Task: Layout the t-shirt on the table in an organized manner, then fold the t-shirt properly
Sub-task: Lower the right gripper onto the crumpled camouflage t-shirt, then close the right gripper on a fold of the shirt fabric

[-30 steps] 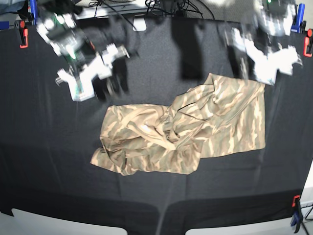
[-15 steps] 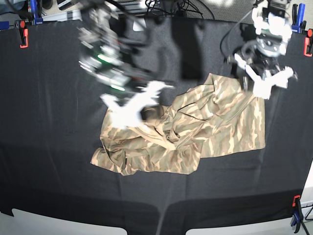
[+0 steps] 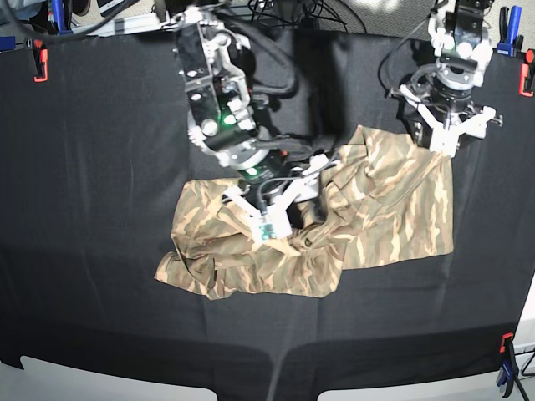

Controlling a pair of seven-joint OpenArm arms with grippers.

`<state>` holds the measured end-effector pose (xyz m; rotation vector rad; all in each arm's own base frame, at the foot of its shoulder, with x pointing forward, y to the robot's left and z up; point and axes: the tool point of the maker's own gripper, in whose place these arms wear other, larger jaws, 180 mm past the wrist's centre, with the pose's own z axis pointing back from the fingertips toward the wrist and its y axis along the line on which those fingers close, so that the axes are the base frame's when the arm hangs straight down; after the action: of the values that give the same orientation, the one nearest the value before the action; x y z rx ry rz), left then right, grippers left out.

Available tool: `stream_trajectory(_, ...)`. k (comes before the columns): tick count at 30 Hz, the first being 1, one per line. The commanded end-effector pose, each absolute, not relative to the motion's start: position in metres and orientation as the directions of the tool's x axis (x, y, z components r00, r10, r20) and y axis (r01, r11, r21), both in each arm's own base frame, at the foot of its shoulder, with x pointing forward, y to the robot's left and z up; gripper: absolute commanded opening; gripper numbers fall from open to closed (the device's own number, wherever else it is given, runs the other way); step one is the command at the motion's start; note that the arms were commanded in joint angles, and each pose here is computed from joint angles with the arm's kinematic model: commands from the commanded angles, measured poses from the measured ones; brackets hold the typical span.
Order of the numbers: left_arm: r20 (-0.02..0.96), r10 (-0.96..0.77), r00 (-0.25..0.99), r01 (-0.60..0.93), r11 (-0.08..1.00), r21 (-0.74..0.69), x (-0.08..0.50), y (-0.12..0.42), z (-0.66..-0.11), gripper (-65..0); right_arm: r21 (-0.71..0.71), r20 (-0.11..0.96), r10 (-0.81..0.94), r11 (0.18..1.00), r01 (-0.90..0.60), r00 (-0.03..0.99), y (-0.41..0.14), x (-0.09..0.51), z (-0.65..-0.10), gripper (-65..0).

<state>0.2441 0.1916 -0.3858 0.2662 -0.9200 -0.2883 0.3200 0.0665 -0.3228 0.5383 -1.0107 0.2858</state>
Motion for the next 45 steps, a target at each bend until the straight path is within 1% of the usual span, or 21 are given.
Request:
stream_trajectory(1, 0.758, -0.367, 0.539, 0.117, 0.924, 0.364, 0.251, 0.194, -0.375, -28.9, 0.306, 0.884, -0.057, 0.821, -0.482, 0.464, 0.073, 0.327, -0.303, -43.4)
stream_trajectory(8, 0.758, -0.367, 0.538, 0.117, 0.924, 0.364, 0.251, 0.194, -0.375, -28.9, 0.422, 0.845, -0.135, 0.762, -0.491, 0.517, 0.086, 0.32, -0.298, -43.4)
stream_trajectory(19, 0.761, -0.367, 0.535, 0.116, 0.924, 0.364, 0.251, 0.194, -0.374, -28.9, 0.416, 0.851, -0.139, 0.768, -0.488, 0.506, 0.084, 0.321, -0.297, -43.4)
stream_trajectory(23, 0.761, -0.367, 0.535, 0.117, 0.924, 0.364, 0.251, 0.194, -0.374, -28.9, 0.468, 0.84, -0.202, 0.738, -0.486, 0.504, 0.088, 0.322, -0.288, -43.4)
stream_trajectory(28, 0.761, -0.367, 0.535, 0.117, 0.924, 0.364, 0.251, 0.194, -0.374, -28.9, 0.47, 0.84, -0.203, 0.737, -0.486, 0.504, 0.088, 0.322, -0.287, -43.4)
stream_trajectory(35, 0.761, -0.367, 0.535, 0.117, 0.924, 0.364, 0.251, 0.194, -0.374, -28.9, 0.444, 0.841, -0.191, 0.779, -0.442, 0.506, 0.068, 0.329, -0.296, -43.4)
stream_trajectory(38, 0.761, -0.368, 0.535, 0.117, 0.924, 0.364, 0.251, 0.194, -0.374, -28.9, 0.35, 0.862, -0.117, 0.841, -0.412, 0.493, 0.049, 0.335, -0.309, -43.4)
stream_trajectory(40, 0.761, -0.368, 0.535, 0.117, 0.924, 0.364, 0.251, 0.194, -0.374, -28.9, 0.307, 0.866, -0.084, 0.867, -0.392, 0.493, 0.04, 0.338, -0.317, -43.4)
stream_trajectory(45, 0.761, -0.368, 0.535, 0.117, 0.924, 0.364, 0.251, 0.194, -0.374, -28.9, 0.331, 0.858, -0.097, 0.856, -0.398, 0.504, 0.042, 0.336, -0.321, -43.4)
